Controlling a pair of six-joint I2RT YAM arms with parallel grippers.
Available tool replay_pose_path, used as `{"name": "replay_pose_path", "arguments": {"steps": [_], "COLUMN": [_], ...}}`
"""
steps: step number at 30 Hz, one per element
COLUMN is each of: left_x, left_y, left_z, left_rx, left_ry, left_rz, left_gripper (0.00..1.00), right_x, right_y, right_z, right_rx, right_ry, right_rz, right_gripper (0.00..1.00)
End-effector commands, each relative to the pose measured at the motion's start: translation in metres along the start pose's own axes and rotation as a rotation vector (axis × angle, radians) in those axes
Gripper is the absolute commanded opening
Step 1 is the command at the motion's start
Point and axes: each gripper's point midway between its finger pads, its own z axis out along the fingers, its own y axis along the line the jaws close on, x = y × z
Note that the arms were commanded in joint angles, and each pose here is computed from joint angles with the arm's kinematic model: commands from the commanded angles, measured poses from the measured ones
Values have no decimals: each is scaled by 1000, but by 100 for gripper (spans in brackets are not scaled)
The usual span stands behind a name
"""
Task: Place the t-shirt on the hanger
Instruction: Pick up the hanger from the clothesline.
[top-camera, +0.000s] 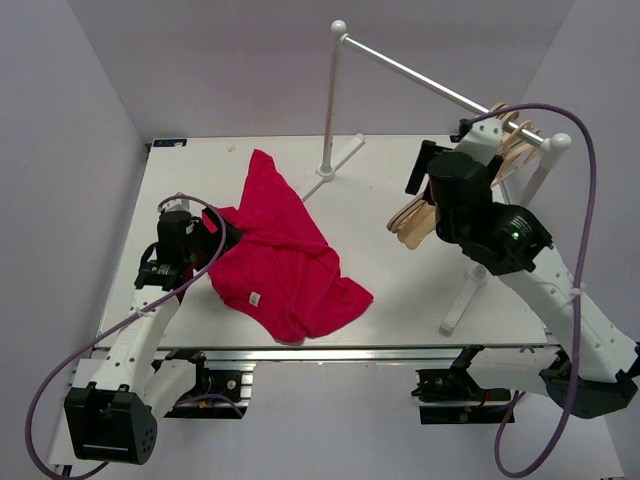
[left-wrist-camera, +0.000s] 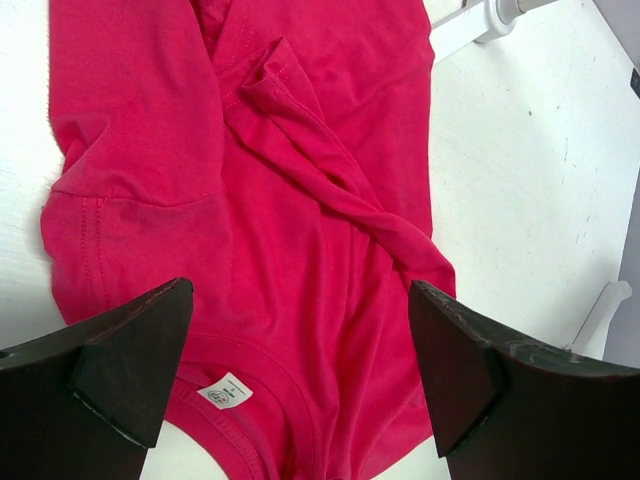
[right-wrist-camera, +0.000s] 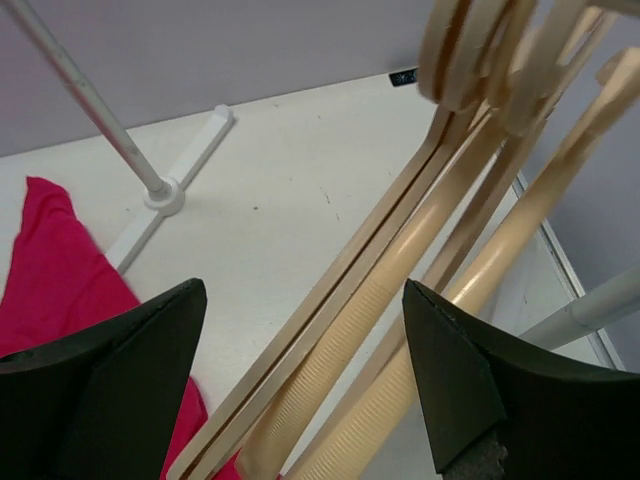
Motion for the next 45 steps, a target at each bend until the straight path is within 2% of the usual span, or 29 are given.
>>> {"name": "replay_pose_path", "arguments": {"steps": [1, 4, 7, 13, 18, 29, 37, 44, 45], "left_x": [-11, -9, -6, -4, -2, 2, 3, 4, 4], "left_y": [-4, -2, -1, -3, -4, 0, 1, 1, 2], "left_z": [-5, -3, -1, -1, 0, 3, 5, 7, 8], "left_rx": [8, 0, -1, 15, 25, 16, 13, 9, 7], "left_ry": [-43, -35, -24, -15, -8, 3, 10, 15, 17], "left_rz": [12, 10, 11, 14, 21, 23, 23, 26, 25], "left_gripper": [98, 98, 98, 98, 98, 98, 98, 98, 98], "right_x": [-35, -43, -49, -25, -4, -2, 12, 2, 2], "right_y": [-12, -15, -35, -74, -83, -84, -99, -103, -103], "right_z": [-19, -24, -31, -42, -32, 0, 14, 11, 11], "right_rx": [-48, -61, 6, 107, 136, 164, 229, 225, 225], "right_ry": [-84, -96, -112, -58, -1, 26, 69, 29, 29], "right_rz": [78, 58, 71, 106, 92, 69, 70, 76, 72], "right_gripper": [84, 85, 86, 82, 79, 75, 68, 49, 49]}}
